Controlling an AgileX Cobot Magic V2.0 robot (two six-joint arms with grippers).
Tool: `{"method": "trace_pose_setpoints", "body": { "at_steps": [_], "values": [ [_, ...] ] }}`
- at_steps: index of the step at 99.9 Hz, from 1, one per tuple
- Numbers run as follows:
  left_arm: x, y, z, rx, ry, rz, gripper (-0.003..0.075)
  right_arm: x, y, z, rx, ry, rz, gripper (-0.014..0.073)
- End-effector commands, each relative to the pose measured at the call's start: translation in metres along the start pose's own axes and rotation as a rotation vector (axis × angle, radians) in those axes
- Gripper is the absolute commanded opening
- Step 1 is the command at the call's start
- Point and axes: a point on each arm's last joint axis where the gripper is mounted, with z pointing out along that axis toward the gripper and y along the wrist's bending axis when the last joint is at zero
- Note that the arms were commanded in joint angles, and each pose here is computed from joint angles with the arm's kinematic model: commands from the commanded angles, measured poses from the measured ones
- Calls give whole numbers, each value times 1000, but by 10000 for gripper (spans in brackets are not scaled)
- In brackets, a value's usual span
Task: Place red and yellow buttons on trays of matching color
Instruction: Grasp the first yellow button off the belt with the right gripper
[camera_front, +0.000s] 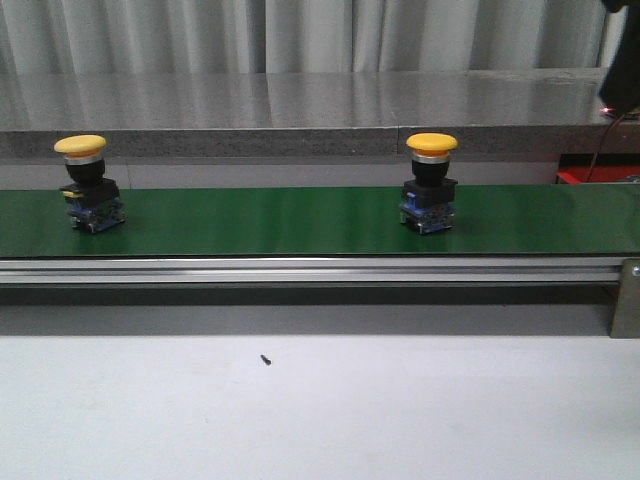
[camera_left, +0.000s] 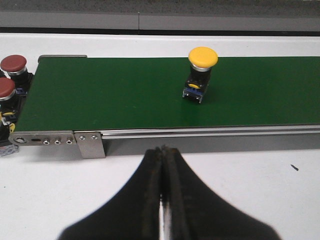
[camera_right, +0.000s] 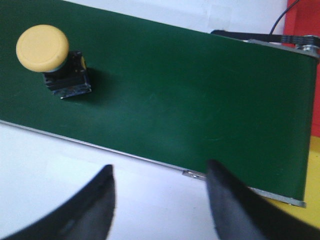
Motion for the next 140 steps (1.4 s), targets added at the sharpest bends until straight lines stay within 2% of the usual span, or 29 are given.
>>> {"method": "trace_pose_setpoints", "body": {
  "at_steps": [1, 14, 33, 46, 72, 82, 94, 104, 124, 140],
  "values": [
    [-14, -2, -4, 10, -96, -11, -20, -24, 4, -5, -8, -26, -10, 661],
    [-14, -2, -4, 10, -96, -11, -20, -40, 7, 8, -20, 66, -35, 640],
    [-14, -2, -4, 11, -92, -11, -20, -59, 17, 23, -112, 171, -96, 640],
    [-14, -2, -4, 11, -92, -11, -20, -70, 23, 36, -166, 197, -141, 640],
    [-14, -2, -4, 8, -96, -8, -20, -80, 24, 73, -168, 233, -172, 634],
    [-14, -1, -4, 8, -99, -8, -20, -80, 23, 88, -153, 258, -183, 551],
    [-14, -1, -4, 8, -99, -8, -20, -78, 21, 95, -144, 277, -189, 332],
    [-14, -1, -4, 8, -99, -8, -20, -78, 21, 95, -143, 270, -188, 217],
    [-14, -2, -4, 12, -99, -15, -20, -81, 19, 82, -138, 254, -172, 214],
    [-14, -2, -4, 13, -95, -15, -20, -83, 3, 57, -107, 215, -123, 214]
  ]
}}
